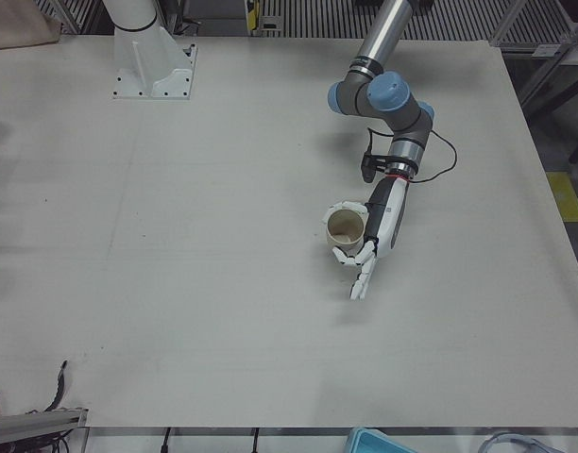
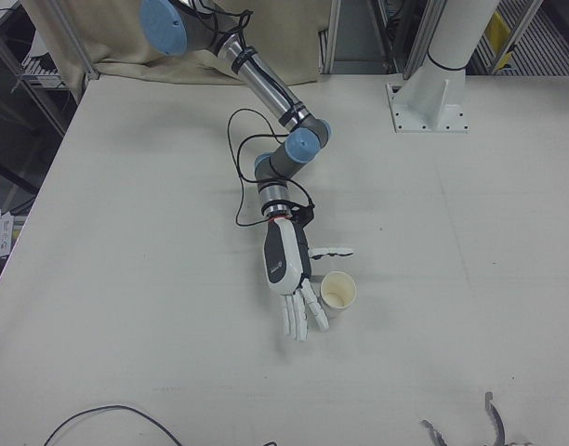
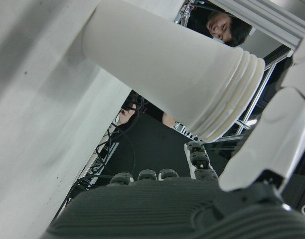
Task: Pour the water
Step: 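Wrap the right hand fingers around the white paper cup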
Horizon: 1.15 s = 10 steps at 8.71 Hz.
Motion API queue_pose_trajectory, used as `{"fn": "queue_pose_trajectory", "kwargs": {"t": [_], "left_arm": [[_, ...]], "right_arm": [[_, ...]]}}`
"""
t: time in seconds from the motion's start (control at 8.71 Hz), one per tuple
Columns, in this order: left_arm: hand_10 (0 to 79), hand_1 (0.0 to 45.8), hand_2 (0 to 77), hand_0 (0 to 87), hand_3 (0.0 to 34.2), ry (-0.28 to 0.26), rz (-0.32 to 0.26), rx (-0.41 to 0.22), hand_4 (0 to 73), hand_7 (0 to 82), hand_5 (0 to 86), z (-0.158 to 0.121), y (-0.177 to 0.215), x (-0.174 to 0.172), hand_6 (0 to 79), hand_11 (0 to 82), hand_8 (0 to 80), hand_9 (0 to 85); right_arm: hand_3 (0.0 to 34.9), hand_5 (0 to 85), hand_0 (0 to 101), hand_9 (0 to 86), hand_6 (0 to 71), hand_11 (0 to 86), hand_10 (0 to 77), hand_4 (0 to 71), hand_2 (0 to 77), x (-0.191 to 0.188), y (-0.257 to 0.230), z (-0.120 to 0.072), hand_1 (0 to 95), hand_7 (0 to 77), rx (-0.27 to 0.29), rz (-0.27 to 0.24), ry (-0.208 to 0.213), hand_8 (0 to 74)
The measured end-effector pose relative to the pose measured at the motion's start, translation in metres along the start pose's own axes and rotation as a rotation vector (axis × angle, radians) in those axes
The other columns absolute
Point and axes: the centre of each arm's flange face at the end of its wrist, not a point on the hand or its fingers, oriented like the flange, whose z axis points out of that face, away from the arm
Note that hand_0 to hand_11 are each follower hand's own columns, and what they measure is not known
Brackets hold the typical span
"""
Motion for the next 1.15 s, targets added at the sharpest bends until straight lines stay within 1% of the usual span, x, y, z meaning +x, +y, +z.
{"fn": "queue_pose_trajectory", "kwargs": {"t": [0.23, 0.34, 0.46, 0.57, 0.69, 0.8, 0.92, 1.03, 1.15], "left_arm": [[4.4, 15.8, 38.7, 49.5, 0.0, 0.001, 0.000, -0.002, 27.3, 8.2, 55.6, 0.000, 0.001, 0.000, 2.7, 9.3, 1.6, 2.2], [4.4, 15.8, 38.7, 49.0, 0.0, 0.002, 0.001, -0.002, 27.3, 8.2, 55.6, 0.000, 0.002, 0.000, 2.7, 9.3, 1.6, 2.2], [3.8, 15.8, 38.7, 49.0, 0.0, 0.002, 0.002, -0.002, 27.3, 8.2, 55.6, 0.000, 0.002, 0.000, 2.7, 9.8, 1.6, 2.2], [3.8, 15.8, 38.7, 49.0, 0.0, 0.001, 0.002, -0.001, 27.3, 8.2, 55.6, 0.000, 0.002, 0.000, 2.7, 9.8, 1.6, 2.2], [5.4, 15.8, 38.7, 49.0, 0.0, 0.001, 0.002, 0.000, 27.3, 8.2, 55.6, 0.000, 0.001, 0.000, 2.7, 11.4, 1.6, 3.3], [5.4, 15.8, 38.7, 49.0, 0.0, 0.001, 0.002, 0.001, 27.3, 8.2, 55.6, -0.001, 0.001, 0.000, 2.7, 11.4, 1.6, 3.3], [5.4, 15.3, 38.7, 49.0, 0.0, 0.001, 0.002, 0.002, 27.3, 8.2, 55.6, -0.001, 0.001, 0.000, 2.7, 10.9, 1.6, 3.3], [5.4, 15.3, 38.7, 49.6, 0.0, 0.002, 0.002, 0.002, 26.7, 8.2, 55.6, 0.000, 0.001, 0.000, 2.7, 10.9, 1.6, 3.3], [5.4, 15.3, 38.7, 49.6, 0.0, 0.002, 0.002, 0.003, 26.7, 8.2, 55.6, -0.001, 0.000, 0.000, 2.7, 10.9, 1.6, 3.3]], "right_arm": [[0.0, 2.7, 42, 0.5, 0.5, 1.1, 0.5, 0.0, 6.0, 0.003, -0.004, 0.000, 11.5, 1.1, 0.002, 0.097, -0.016, 0.5], [0.0, 2.7, 42, 0.5, 0.5, 1.1, 0.5, 0.0, 6.0, 0.003, -0.006, -0.001, 11.5, 1.1, 0.005, 0.138, -0.018, 0.5], [0.0, 5.5, 42, 0.5, 0.5, 1.1, 0.5, 0.5, 7.6, 0.004, -0.010, -0.002, 5.4, 1.1, 0.010, 0.157, -0.017, 0.5], [0.0, 5.5, 43, 0.5, 0.5, 1.1, 0.5, 0.5, 5.5, 0.008, -0.018, -0.003, 14.2, 1.1, 0.024, 0.158, -0.018, 0.5], [0.0, 6.0, 43, 0.5, 0.5, 1.1, 0.5, 0.5, 5.5, 0.013, -0.024, -0.004, 14.2, 1.1, 0.038, 0.154, -0.019, 0.5], [0.0, 5.5, 43, 1.1, 0.5, 1.1, 0.5, 1.6, 8.2, 0.015, -0.026, -0.003, 9.8, 1.1, 0.046, 0.152, -0.021, 0.5], [0.0, 5.5, 43, 0.5, 0.5, 1.1, 0.5, 1.6, 8.7, 0.018, -0.024, -0.001, 8.7, 1.1, 0.048, 0.152, -0.023, 0.5], [0.0, 6.0, 43, 1.1, 0.5, 1.1, 0.5, 1.6, 8.7, 0.020, -0.018, 0.004, 10.9, 1.1, 0.046, 0.154, -0.024, 0.5], [0.0, 6.0, 43, 1.1, 0.5, 1.1, 0.5, 1.6, 8.7, 0.024, -0.009, 0.009, 10.9, 1.1, 0.042, 0.158, -0.025, 0.5]]}}
